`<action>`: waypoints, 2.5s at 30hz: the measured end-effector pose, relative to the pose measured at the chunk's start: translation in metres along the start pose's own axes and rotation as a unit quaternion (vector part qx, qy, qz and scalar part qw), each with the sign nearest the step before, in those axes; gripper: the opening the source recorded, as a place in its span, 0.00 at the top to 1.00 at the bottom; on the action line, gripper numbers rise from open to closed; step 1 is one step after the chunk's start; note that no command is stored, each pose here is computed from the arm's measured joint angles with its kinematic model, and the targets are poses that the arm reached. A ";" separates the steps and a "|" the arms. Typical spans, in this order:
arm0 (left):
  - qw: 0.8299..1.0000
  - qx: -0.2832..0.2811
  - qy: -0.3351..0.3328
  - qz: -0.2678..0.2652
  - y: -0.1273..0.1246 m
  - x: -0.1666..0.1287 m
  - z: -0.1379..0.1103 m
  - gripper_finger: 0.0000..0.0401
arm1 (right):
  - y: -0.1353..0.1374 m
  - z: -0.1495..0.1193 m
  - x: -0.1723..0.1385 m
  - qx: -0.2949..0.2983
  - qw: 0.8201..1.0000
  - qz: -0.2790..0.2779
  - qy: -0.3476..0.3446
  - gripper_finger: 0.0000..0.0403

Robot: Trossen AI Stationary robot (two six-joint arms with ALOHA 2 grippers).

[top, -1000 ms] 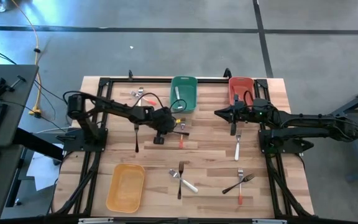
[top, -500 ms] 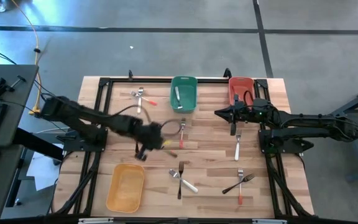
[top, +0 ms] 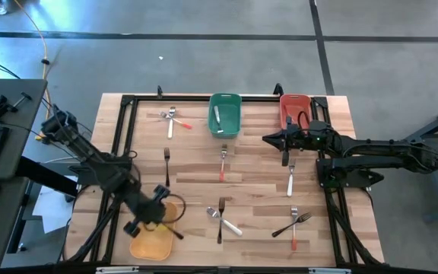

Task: Sort silverware by color (type)
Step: Put the black fork into the yellow bin, then put the white fork into the green bin

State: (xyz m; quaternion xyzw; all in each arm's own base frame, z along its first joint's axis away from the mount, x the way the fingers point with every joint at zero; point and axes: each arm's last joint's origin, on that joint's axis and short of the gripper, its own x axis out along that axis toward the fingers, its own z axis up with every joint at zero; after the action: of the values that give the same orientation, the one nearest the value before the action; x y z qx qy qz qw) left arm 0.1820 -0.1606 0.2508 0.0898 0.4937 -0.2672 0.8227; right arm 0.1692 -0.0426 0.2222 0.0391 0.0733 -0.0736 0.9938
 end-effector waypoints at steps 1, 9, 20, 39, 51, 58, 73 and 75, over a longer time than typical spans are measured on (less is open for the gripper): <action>1.000 -0.005 -0.004 -0.004 -0.004 0.000 0.000 0.99 | 0.000 0.000 0.000 0.002 1.000 0.000 0.000 0.99; 0.978 -0.198 -0.063 0.015 -0.020 0.006 0.000 0.99 | 0.003 -0.003 0.000 0.017 1.000 0.007 0.016 0.99; 0.834 -0.528 -0.151 0.059 -0.050 0.021 -0.005 0.99 | 0.018 -0.004 0.001 -0.009 0.999 0.030 0.019 0.99; 0.734 -0.645 -0.032 0.212 -0.107 0.052 -0.003 0.99 | 0.019 -0.005 0.001 -0.022 0.999 0.026 0.020 0.99; 0.748 -0.612 -0.039 0.253 -0.111 0.081 -0.010 0.94 | 0.019 -0.006 0.001 -0.019 0.999 0.026 0.028 0.99; 0.765 -0.591 -0.034 0.254 -0.106 0.081 -0.006 0.84 | 0.019 -0.006 0.001 -0.019 0.999 0.026 0.028 0.99; 0.882 -0.380 -0.097 0.261 -0.086 0.089 0.021 0.99 | 0.019 -0.008 0.001 -0.019 0.999 0.025 0.036 0.99; 0.894 -0.353 -0.108 0.252 -0.080 0.093 0.028 0.99 | 0.019 -0.008 0.001 -0.019 0.999 0.025 0.036 0.99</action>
State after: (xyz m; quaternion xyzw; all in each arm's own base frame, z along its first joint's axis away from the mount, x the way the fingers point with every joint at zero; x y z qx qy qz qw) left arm 0.1954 -0.2721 0.1940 -0.1151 0.4244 0.1328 0.8883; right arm 0.1719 -0.0238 0.2158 0.0245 0.1089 -0.0454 0.9927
